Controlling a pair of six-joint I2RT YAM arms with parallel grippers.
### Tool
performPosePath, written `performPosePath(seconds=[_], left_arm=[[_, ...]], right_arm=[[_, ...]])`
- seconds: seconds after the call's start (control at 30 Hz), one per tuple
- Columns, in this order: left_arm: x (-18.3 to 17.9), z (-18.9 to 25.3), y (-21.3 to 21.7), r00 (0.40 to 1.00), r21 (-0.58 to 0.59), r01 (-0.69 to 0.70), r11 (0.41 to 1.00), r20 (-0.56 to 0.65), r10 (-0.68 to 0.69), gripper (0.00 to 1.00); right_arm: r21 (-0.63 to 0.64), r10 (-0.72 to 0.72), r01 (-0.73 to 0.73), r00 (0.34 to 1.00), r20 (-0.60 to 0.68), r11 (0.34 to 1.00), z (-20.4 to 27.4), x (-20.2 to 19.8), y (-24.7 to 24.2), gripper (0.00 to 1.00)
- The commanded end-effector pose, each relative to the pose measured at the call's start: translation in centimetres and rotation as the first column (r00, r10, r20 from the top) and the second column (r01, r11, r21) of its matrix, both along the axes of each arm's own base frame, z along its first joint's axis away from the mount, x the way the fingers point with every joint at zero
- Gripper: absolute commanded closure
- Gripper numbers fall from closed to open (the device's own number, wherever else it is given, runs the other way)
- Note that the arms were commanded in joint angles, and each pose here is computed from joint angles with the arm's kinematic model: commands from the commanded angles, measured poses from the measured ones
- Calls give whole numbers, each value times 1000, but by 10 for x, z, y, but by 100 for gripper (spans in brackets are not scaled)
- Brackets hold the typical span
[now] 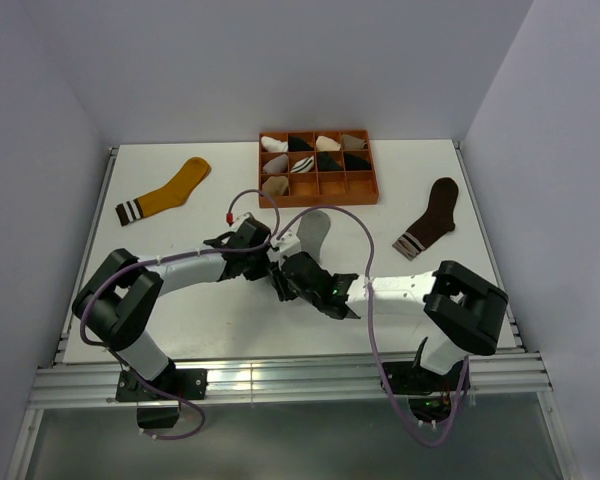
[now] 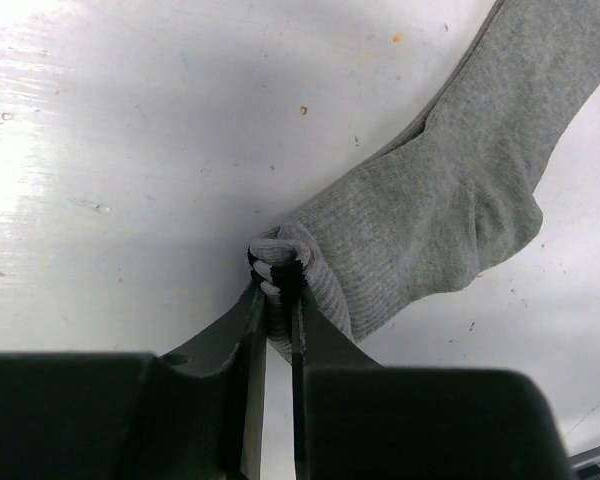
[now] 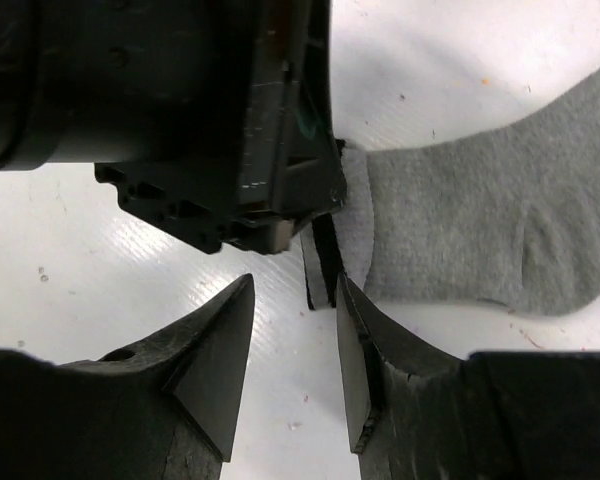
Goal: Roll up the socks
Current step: Roll the sock at the center of the board.
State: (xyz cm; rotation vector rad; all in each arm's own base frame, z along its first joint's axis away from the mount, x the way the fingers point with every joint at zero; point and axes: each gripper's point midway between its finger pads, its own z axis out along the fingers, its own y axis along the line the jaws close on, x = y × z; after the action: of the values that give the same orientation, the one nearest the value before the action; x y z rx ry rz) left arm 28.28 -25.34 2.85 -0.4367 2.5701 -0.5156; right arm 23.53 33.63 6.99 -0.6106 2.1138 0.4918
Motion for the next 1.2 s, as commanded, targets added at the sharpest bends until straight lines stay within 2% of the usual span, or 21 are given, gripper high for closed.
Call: performPosePath(seconds=[0.0, 0.27, 0.63, 0.9, 1.0, 1.03, 1.13, 1.17], left_arm=[[-7, -6, 9, 999, 73, 8, 997, -40, -5, 100], [-11, -7, 7, 998, 70, 18, 997, -58, -14, 100], [-11, -6, 2, 997, 57, 23, 998, -81, -19, 100], [-10, -2, -3, 996, 42, 24, 999, -92, -20, 100], [-9, 3, -6, 996, 27, 26, 999, -84, -23, 99], [-9, 3, -6, 996, 23, 24, 999, -85, -22, 99], [-9, 7, -5, 997, 18, 11, 1000, -77, -10, 93], [-9, 9, -3, 997, 12, -3, 1000, -71, 3, 87]], right_arm=[[3, 7, -7, 993, 121, 1000, 5, 8, 11, 54], [-42, 42, -37, 991, 125, 998, -14, 8, 18, 54], [-125, 52, -44, 997, 58, 991, -53, -3, 7, 56], [-198, 38, -30, 999, 39, 980, -69, -2, -2, 60], [-243, 15, -7, 999, 29, 970, -79, 0, -8, 67], [-252, 5, 3, 1000, 30, 968, -80, 1, -10, 76], [-245, -8, 6, 1000, -8, 970, -81, 0, -14, 94], [-236, -13, 7, 1000, -26, 972, -79, 0, -16, 97]])
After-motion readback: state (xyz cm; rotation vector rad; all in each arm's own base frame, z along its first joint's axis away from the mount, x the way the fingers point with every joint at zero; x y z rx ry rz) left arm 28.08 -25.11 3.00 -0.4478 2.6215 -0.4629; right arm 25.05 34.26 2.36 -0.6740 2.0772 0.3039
